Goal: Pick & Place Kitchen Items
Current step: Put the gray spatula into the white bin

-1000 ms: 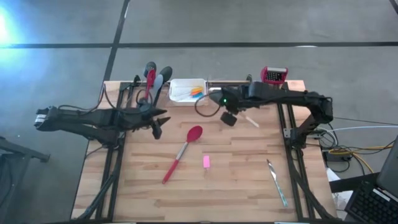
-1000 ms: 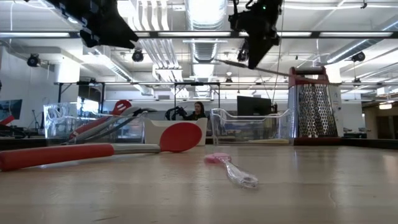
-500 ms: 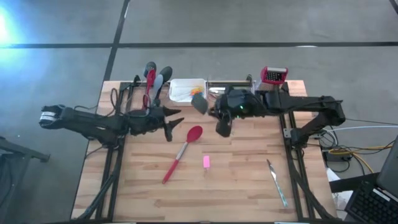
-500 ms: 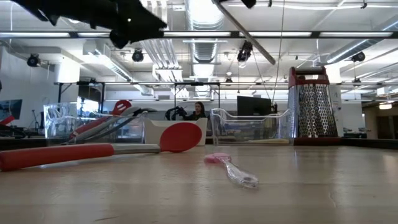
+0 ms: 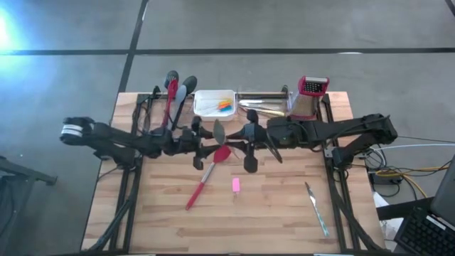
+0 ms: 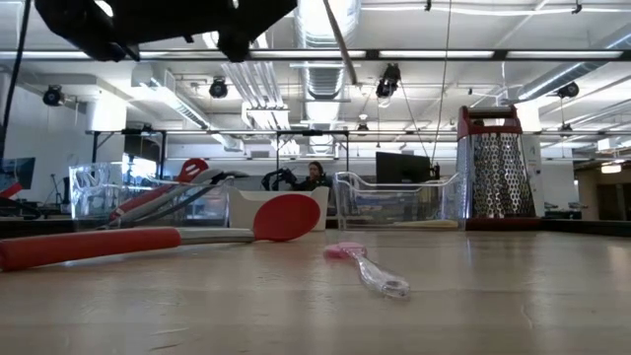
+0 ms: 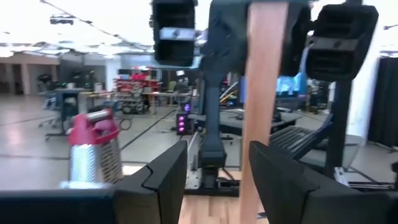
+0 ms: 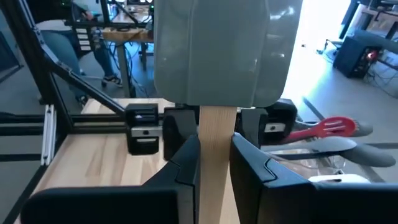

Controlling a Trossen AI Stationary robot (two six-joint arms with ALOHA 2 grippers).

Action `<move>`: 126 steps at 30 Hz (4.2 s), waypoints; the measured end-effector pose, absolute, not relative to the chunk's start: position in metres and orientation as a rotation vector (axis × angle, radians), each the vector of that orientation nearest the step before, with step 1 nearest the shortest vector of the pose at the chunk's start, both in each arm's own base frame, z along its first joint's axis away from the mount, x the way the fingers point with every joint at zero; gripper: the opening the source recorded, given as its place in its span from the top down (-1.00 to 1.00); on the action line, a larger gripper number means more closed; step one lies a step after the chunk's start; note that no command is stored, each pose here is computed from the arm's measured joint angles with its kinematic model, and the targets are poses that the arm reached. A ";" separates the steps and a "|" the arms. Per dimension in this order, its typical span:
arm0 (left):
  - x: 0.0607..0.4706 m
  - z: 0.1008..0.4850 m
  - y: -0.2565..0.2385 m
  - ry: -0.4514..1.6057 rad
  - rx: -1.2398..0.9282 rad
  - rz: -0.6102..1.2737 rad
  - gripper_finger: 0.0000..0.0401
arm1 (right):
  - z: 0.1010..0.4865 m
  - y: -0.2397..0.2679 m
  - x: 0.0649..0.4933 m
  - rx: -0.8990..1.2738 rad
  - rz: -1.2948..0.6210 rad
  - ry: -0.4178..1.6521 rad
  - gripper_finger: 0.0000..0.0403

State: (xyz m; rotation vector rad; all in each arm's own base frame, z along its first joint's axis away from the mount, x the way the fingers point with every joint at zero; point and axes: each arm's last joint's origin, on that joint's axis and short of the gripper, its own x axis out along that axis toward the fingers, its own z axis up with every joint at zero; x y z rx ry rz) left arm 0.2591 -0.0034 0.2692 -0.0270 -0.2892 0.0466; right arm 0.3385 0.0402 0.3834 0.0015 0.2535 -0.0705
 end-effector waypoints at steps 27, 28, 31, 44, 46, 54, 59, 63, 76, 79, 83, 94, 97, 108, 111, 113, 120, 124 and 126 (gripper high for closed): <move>0.291 0.289 -0.008 -0.293 0.027 -0.114 0.12 | 0.377 0.039 0.340 -0.020 -0.050 0.229 0.79; 0.291 0.290 -0.008 -0.294 0.028 -0.102 0.12 | 0.377 0.039 0.340 -0.019 -0.049 0.229 0.79; 0.291 0.292 -0.006 -0.303 0.032 -0.077 0.12 | 0.377 0.039 0.340 -0.016 -0.046 0.227 0.79; 0.293 0.300 -0.006 -0.323 0.034 -0.080 0.12 | 0.381 0.040 0.341 -0.030 -0.020 0.184 0.79; 0.294 0.303 -0.006 -0.334 0.034 -0.083 0.12 | 0.381 0.040 0.341 -0.030 -0.018 0.183 0.79; 0.294 0.307 -0.007 -0.344 0.037 -0.101 0.39 | 0.381 0.040 0.341 -0.029 -0.018 0.185 0.79; 0.295 0.305 -0.007 -0.320 0.036 -0.103 0.65 | 0.381 0.040 0.341 -0.024 -0.023 0.191 0.79; 0.295 0.305 -0.007 -0.313 0.034 -0.103 0.65 | 0.381 0.040 0.341 -0.024 -0.023 0.192 0.79; 0.266 0.326 0.010 0.099 0.040 0.035 0.65 | 0.389 0.032 0.287 0.116 -0.099 0.495 0.29; 0.254 0.339 0.022 0.260 0.066 0.124 0.65 | 0.381 0.029 0.272 0.169 -0.147 0.609 0.22; 0.239 0.363 0.048 0.470 0.093 0.274 0.65 | 0.376 0.027 0.255 0.219 -0.198 0.675 0.20; 0.227 0.416 0.153 0.961 -0.116 0.602 0.65 | 0.331 0.023 0.255 0.187 -0.236 0.813 0.27; 0.235 0.411 0.178 1.107 -0.199 0.622 0.65 | 0.325 0.022 0.254 0.184 -0.242 0.826 0.29; 0.292 0.341 0.229 1.457 -0.266 0.484 0.65 | 0.302 0.021 0.249 0.163 -0.251 0.901 0.24; 0.300 0.324 0.237 1.520 -0.250 0.488 0.65 | 0.296 0.021 0.248 0.159 -0.254 0.919 0.25; 0.304 0.312 0.241 1.568 -0.227 0.511 0.65 | 0.291 0.020 0.247 0.155 -0.257 0.935 0.26; 0.316 0.280 0.253 1.692 -0.153 0.494 0.65 | 0.280 0.019 0.244 0.142 -0.281 0.961 0.30; 0.321 0.265 0.259 1.762 -0.085 0.484 0.65 | 0.276 0.017 0.245 0.137 -0.289 0.953 0.31; 0.323 0.260 0.261 1.781 -0.065 0.486 0.65 | 0.274 0.016 0.245 0.138 -0.296 0.957 0.30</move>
